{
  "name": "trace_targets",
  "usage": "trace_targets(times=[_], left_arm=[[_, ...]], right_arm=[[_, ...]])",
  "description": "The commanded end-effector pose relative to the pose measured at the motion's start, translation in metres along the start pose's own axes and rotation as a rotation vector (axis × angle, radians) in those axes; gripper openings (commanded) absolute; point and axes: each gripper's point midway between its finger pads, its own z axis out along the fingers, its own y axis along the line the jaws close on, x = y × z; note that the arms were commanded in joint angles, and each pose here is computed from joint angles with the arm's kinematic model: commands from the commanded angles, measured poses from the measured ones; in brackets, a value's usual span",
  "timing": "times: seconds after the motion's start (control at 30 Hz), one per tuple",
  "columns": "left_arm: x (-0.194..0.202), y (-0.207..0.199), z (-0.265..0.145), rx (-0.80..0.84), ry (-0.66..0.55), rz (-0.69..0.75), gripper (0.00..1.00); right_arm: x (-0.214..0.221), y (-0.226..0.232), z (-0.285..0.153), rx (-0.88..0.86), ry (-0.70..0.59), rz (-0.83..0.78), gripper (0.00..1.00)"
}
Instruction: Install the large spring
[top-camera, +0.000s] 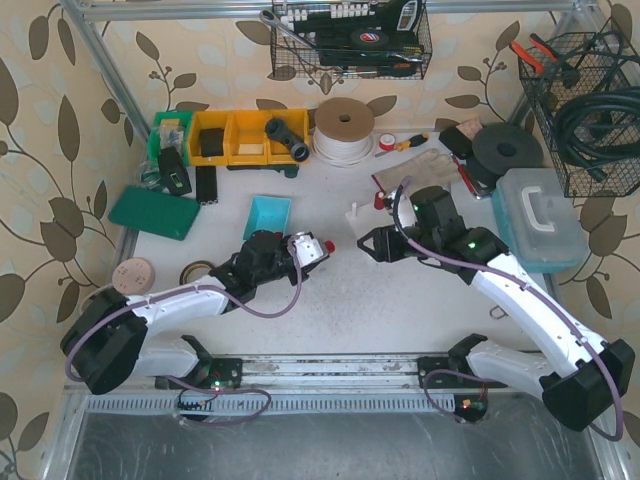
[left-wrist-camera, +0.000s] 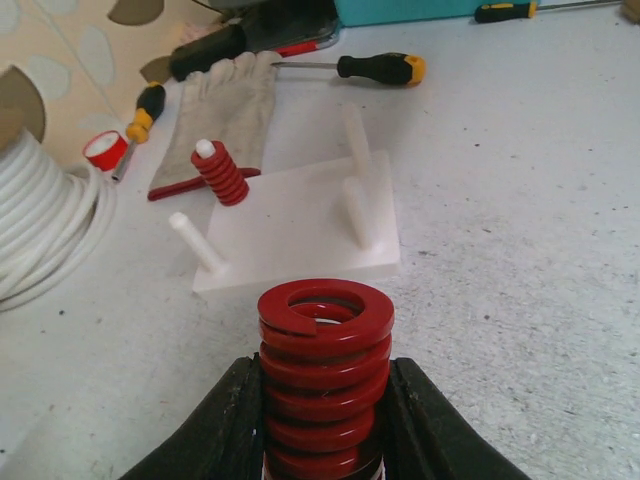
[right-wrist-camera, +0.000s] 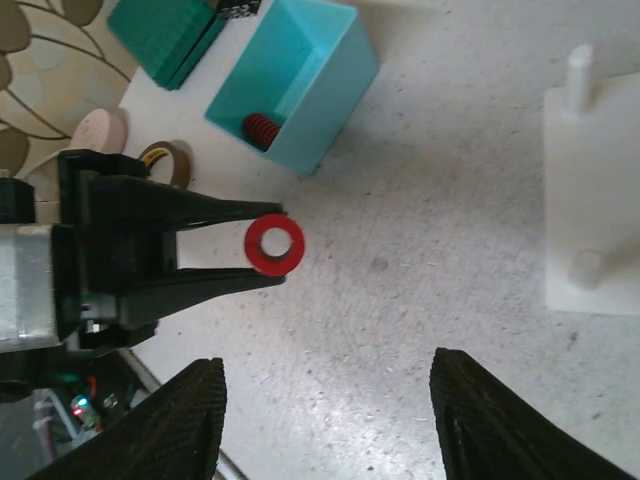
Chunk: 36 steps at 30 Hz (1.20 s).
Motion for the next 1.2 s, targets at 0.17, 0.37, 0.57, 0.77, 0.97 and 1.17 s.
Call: trace_targets(times=[0.17, 0.37, 0.57, 0.77, 0.97, 1.17], left_arm=[[-0.045, 0.004, -0.006, -0.111, -0.236, 0.079, 0.03], [-0.053, -0.015, -0.005, -0.052, -0.259, 0.112, 0.03], [-0.055, -0.017, -0.005, -0.053, -0.254, 0.123, 0.03], [-0.053, -0.015, -0.002, -0.060, -0.235, 0.124, 0.02], [-0.057, -0.018, -0.005, -0.047, -0.256, 0.126, 0.01], [-0.058, -0.020, -0.007, -0.046, -0.268, 0.128, 0.01]], right_arm=[[0.010, 0.027, 0.027, -0.060, 0.103, -0.019, 0.58], [0.003, 0.036, 0.053, -0.068, 0.136, -0.024, 0.61], [0.010, 0.044, 0.072, -0.070, 0.209, -0.054, 0.61], [0.028, 0.040, 0.079, -0.068, 0.268, -0.080, 0.59], [0.039, 0.028, 0.082, -0.015, 0.316, -0.090, 0.59], [0.034, 0.036, 0.085, -0.061, 0.288, -0.079, 0.50]])
